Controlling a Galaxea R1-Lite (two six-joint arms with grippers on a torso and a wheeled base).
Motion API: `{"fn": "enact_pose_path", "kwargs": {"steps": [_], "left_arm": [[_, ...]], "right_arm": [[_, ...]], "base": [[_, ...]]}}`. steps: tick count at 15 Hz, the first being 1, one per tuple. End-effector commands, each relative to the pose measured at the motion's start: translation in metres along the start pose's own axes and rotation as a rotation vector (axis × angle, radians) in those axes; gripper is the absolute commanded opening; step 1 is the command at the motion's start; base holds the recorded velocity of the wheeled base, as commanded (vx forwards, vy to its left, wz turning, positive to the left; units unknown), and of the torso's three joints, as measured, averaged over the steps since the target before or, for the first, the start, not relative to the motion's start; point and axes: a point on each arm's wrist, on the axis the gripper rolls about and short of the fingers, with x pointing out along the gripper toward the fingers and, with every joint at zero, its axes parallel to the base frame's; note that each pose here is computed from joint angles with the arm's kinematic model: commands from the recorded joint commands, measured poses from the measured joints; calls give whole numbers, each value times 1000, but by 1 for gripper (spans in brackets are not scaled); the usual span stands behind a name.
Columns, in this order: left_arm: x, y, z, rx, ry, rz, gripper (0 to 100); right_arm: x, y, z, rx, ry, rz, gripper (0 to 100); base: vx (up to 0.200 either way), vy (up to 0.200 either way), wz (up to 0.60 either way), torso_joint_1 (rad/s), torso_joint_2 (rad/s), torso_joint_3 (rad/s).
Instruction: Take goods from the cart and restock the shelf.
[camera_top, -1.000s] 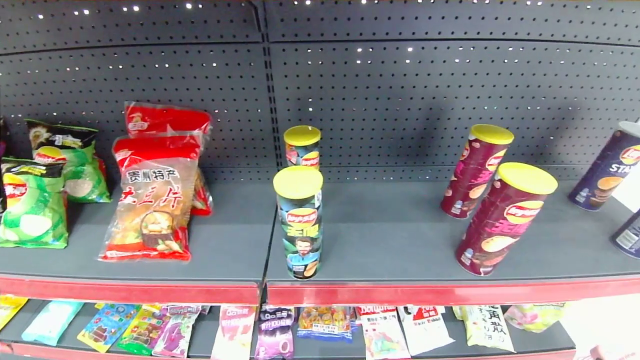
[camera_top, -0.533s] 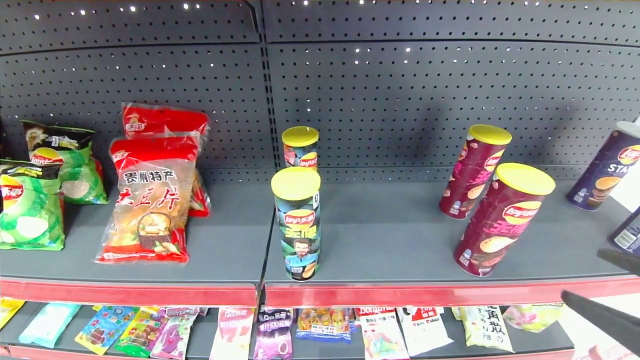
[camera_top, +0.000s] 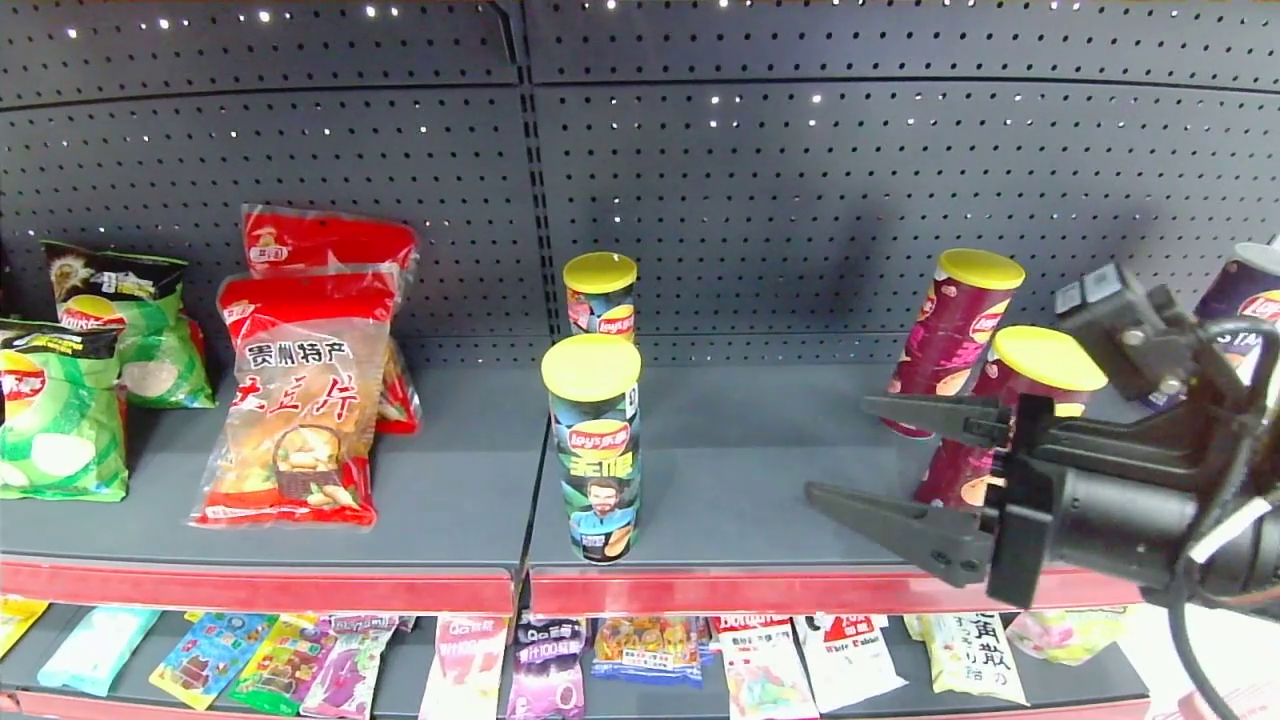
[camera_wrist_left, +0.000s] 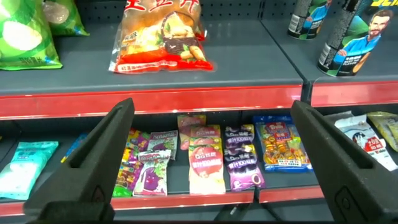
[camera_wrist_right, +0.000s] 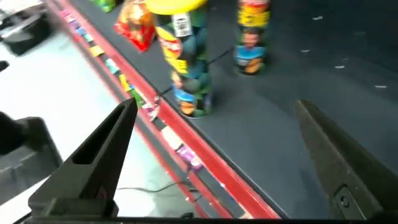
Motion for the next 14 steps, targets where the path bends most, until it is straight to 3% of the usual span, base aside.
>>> {"fn": "enact_pose_path", "kwargs": {"steps": [1, 3, 6, 10, 14], "left_arm": [[0, 0, 0, 0, 2, 0, 100], [0, 0, 0, 0, 2, 0, 100], [0, 0, 0, 0, 2, 0, 100], [0, 0, 0, 0, 2, 0, 100], [0, 0, 0, 0, 2, 0, 100]], "right_arm": [[29, 7, -8, 40, 67, 53, 100], [42, 12, -14, 46, 104, 44, 100], [71, 13, -30, 40, 184, -75, 100], [94, 10, -51, 41, 268, -93, 100], [114, 4, -60, 25, 304, -209, 100]], "base": [[0, 0, 0, 0, 0, 0], [0, 0, 0, 0, 0, 0], [0, 0, 0, 0, 0, 0], [0, 0, 0, 0, 0, 0], [0, 0, 0, 0, 0, 0]]}}
